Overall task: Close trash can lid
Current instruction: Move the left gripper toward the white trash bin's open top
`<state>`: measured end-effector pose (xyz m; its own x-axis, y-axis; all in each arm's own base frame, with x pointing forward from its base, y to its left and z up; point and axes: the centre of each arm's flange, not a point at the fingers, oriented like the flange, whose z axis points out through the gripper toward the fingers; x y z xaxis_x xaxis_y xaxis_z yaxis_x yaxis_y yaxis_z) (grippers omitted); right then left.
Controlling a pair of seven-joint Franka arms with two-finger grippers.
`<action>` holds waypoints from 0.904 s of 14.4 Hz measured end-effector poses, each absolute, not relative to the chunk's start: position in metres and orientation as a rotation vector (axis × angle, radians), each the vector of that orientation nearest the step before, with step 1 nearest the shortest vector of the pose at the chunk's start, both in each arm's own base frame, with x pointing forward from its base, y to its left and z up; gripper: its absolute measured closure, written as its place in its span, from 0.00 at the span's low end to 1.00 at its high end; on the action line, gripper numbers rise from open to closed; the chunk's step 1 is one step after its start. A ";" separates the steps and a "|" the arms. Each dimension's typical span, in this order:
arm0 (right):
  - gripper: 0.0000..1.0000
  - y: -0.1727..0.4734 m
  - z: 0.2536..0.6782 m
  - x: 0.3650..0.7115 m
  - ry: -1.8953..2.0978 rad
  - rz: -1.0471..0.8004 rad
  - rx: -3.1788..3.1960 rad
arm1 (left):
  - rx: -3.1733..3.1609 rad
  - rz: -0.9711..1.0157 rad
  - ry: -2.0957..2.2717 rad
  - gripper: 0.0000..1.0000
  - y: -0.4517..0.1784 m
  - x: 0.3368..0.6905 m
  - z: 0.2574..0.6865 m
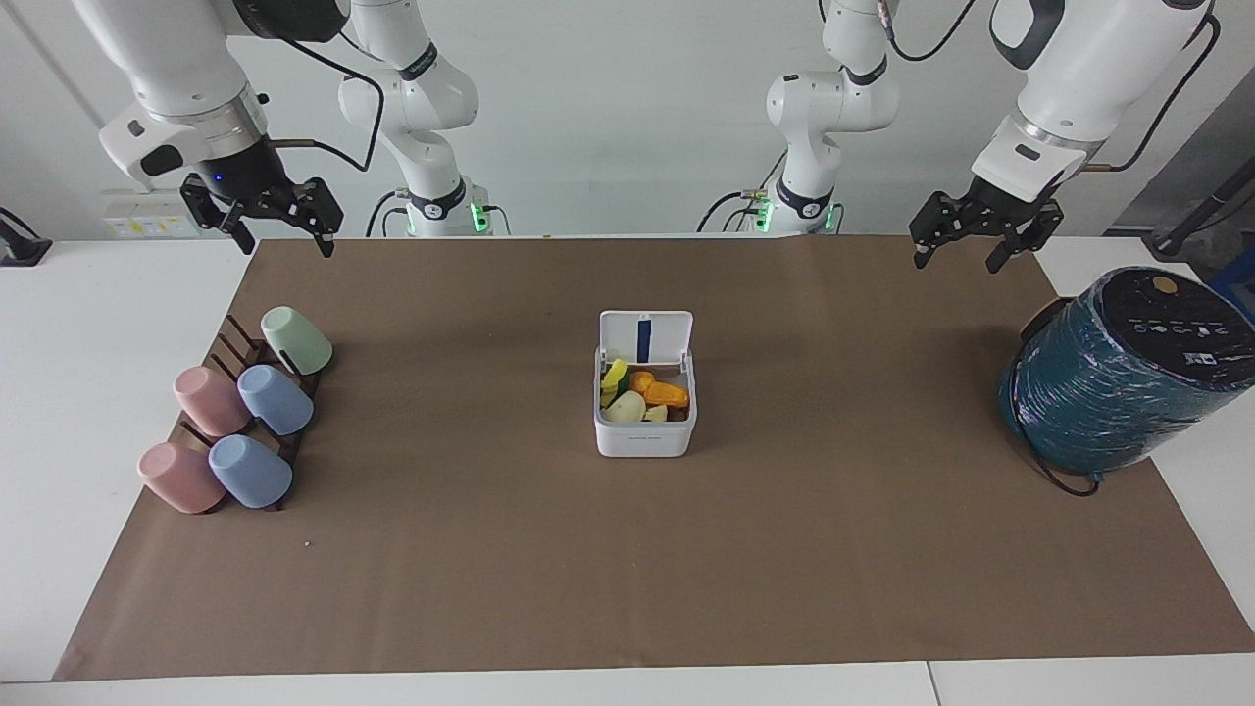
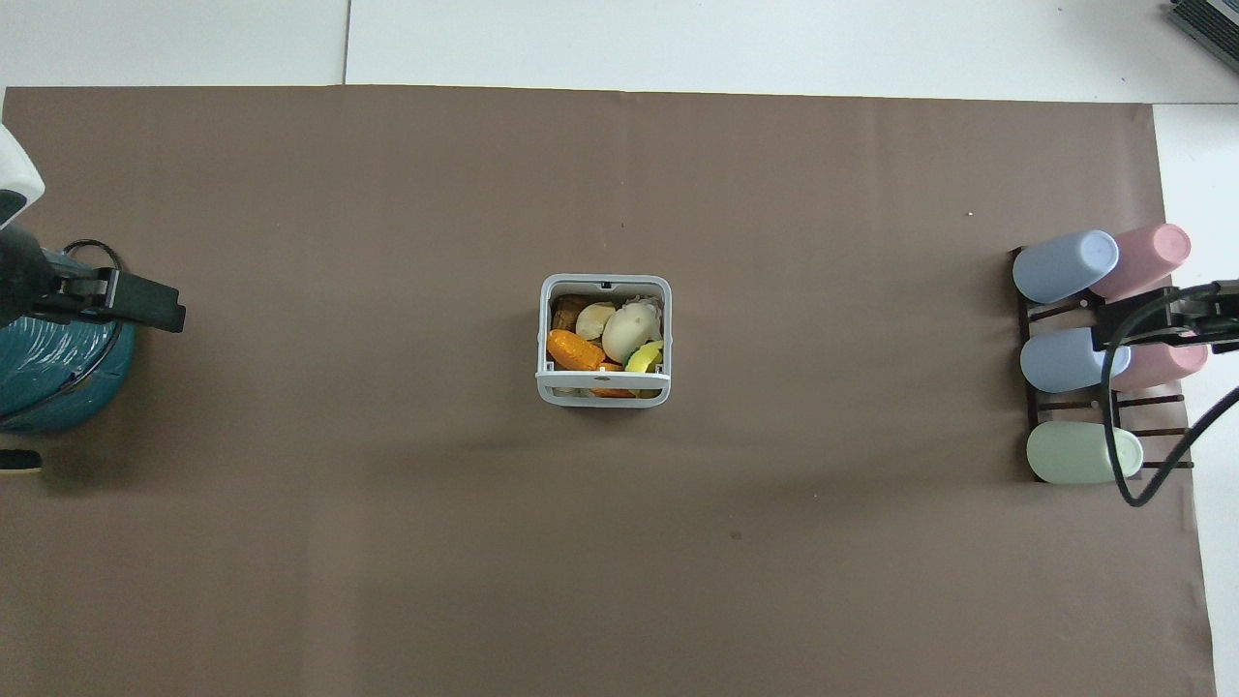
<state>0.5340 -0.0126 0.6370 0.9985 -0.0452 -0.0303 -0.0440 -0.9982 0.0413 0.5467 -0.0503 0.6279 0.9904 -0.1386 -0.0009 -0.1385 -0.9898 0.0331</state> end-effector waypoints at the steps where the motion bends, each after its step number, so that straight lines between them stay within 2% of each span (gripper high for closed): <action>1: 0.00 -0.013 0.637 0.534 -0.069 -0.048 3.100 | 3.101 -0.006 -0.217 0.00 -0.051 0.547 0.628; 9: 0.00 -0.013 0.637 0.534 -0.069 -0.048 3.100 | 3.100 -0.021 -0.230 0.00 -0.055 0.545 0.622; 13: 0.00 -0.013 0.637 0.534 -0.069 -0.048 3.100 | 3.091 0.034 -0.320 0.00 -0.099 0.541 0.614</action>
